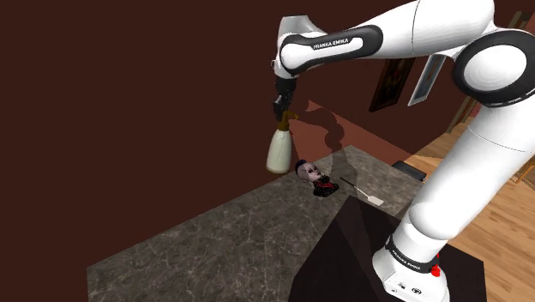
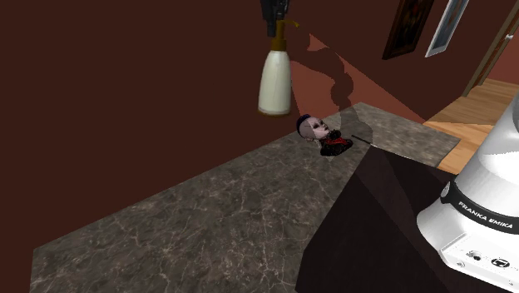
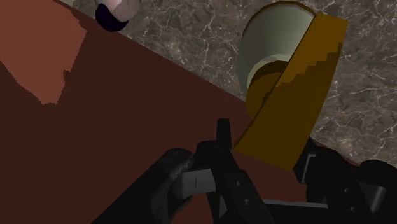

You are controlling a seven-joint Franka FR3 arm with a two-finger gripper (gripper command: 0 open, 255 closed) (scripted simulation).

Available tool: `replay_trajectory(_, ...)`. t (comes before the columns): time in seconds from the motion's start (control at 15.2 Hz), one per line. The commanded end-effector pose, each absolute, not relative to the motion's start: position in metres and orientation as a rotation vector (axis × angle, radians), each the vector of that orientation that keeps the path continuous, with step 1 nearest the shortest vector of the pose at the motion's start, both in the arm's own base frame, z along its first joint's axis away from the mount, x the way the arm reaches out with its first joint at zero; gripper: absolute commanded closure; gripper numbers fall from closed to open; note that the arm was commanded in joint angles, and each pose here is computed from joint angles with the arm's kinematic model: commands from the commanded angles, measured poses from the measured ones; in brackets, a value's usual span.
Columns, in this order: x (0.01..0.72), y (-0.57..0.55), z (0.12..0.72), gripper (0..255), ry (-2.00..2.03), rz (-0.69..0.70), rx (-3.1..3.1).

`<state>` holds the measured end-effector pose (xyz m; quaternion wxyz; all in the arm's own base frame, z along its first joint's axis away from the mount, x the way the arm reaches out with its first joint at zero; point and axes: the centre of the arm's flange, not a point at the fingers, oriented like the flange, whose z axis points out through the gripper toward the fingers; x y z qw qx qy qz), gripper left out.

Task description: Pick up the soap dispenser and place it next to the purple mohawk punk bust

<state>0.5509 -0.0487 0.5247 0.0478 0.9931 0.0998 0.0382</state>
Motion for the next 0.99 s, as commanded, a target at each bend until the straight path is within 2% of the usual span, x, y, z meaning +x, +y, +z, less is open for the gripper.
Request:
replay_trajectory(0.0,0.542,-0.072,0.526,255,0.307,0.118,3.029)
replay_trajectory(0.73,0.51,-0.214,0.527,255,0.307,0.118,3.029)
replay_trajectory(0.92,0.51,-0.218,0.516,255,0.307,0.118,3.029)
